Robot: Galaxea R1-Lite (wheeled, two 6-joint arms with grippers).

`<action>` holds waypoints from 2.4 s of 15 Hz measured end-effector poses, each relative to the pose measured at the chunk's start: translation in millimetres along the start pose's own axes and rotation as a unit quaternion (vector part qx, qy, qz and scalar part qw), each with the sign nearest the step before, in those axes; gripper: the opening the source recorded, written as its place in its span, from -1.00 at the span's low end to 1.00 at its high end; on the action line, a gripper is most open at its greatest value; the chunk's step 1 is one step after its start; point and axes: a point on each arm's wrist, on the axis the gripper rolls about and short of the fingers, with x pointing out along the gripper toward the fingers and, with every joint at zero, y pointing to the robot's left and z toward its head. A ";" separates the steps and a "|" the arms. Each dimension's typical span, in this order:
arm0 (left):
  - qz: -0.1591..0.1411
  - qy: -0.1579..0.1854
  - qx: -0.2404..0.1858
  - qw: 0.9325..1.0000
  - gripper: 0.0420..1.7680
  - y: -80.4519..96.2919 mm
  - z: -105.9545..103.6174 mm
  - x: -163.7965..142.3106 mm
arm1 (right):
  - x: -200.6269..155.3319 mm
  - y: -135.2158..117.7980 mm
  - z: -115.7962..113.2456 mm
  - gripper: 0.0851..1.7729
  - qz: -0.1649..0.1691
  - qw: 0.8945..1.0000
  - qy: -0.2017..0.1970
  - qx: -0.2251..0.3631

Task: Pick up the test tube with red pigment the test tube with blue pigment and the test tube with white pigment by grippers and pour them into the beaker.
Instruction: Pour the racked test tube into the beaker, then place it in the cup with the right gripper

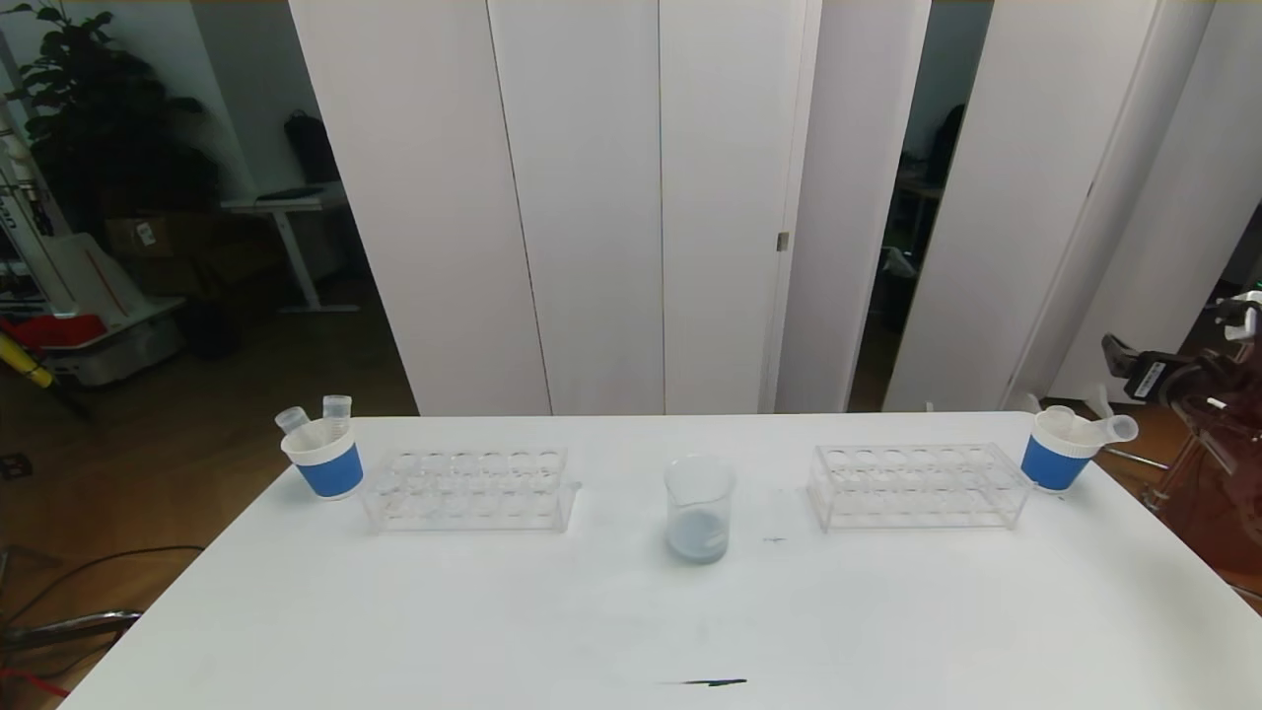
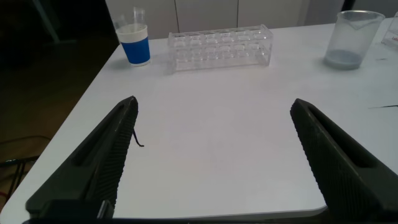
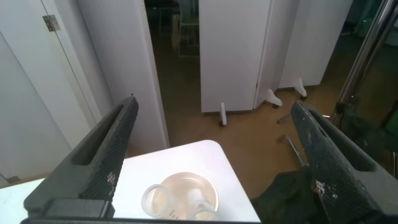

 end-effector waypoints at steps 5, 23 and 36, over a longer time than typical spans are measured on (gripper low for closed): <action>0.000 0.000 0.000 1.000 0.98 0.0 0.0 0.0 | -58.7 -5.8 99.3 0.97 0.017 1.000 -0.020 -0.004; 0.000 0.000 0.000 1.000 0.98 0.0 0.0 0.0 | -375.2 35.7 225.6 0.97 0.129 0.991 -0.019 -0.007; 0.000 0.000 0.000 1.000 0.98 0.0 0.0 0.0 | -433.7 7.4 61.9 0.97 0.093 0.993 0.046 0.053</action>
